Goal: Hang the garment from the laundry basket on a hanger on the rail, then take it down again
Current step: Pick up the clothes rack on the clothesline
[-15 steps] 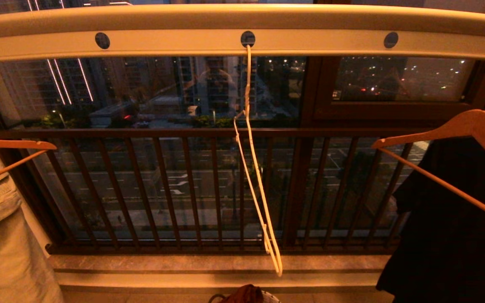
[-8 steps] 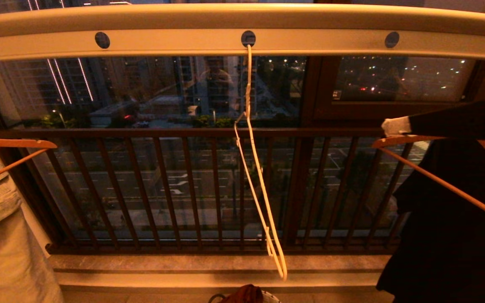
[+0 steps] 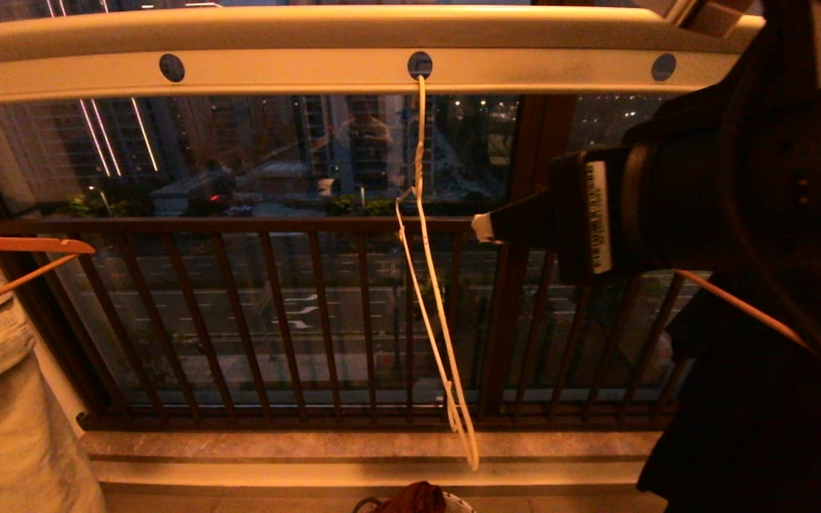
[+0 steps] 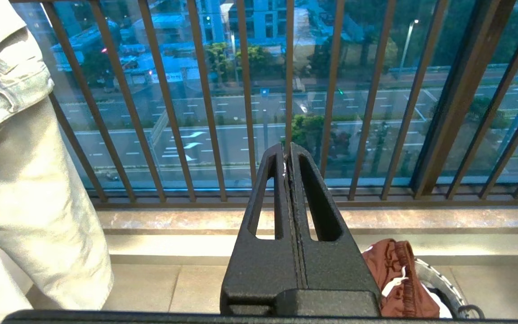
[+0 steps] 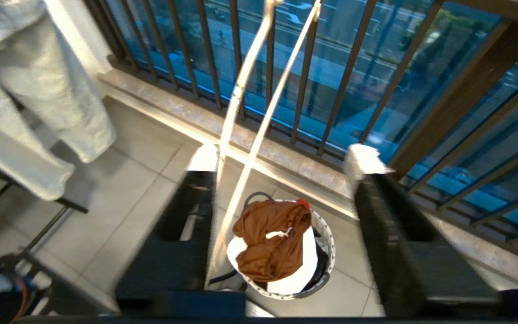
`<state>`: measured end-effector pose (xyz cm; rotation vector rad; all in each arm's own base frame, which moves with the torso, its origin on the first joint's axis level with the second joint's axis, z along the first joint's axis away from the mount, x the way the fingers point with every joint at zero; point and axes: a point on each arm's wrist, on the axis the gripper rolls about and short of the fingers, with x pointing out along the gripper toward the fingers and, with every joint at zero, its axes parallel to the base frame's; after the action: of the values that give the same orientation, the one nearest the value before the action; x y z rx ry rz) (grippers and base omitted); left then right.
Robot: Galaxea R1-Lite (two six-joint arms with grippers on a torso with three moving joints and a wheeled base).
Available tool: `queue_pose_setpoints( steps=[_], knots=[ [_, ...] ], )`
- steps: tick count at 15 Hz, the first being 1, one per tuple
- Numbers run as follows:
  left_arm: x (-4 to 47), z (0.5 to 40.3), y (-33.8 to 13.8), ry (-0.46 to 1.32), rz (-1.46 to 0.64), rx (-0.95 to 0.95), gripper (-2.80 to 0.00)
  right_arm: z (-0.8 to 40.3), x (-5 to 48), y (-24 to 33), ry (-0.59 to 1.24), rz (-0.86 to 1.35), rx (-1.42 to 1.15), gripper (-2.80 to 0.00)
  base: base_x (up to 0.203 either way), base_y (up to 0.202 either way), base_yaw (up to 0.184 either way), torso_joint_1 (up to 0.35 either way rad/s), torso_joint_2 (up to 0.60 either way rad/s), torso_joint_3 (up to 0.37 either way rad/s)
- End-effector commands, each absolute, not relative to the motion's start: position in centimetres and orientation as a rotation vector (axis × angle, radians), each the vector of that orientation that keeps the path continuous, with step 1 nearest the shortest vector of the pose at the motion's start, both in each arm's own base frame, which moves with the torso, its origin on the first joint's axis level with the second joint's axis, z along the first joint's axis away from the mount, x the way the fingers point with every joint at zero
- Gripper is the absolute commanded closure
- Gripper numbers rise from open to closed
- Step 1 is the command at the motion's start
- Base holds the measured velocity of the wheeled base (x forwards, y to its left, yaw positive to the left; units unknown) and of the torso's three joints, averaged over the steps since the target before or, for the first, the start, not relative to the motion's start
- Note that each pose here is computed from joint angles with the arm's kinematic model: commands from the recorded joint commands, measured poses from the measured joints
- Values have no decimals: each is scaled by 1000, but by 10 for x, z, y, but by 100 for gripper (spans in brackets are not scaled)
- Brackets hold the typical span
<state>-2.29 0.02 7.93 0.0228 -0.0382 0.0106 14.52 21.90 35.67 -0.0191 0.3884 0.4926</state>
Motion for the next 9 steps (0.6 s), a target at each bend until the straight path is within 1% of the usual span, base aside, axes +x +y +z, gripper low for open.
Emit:
queue_pose_setpoints(
  steps=[1,4,9],
  knots=[
    [-22,76,0,-28,10,23,0,341,156,245,422,479,-55,-280,0,0,0,0,0,0],
    [-22,76,0,-27,11,23,0,326,171,271,392,394,-71,-280,0,0,0,0,0,0],
    [-22,76,0,-27,11,23,0,309,185,291,384,290,-118,-280,0,0,0,0,0,0]
  ],
)
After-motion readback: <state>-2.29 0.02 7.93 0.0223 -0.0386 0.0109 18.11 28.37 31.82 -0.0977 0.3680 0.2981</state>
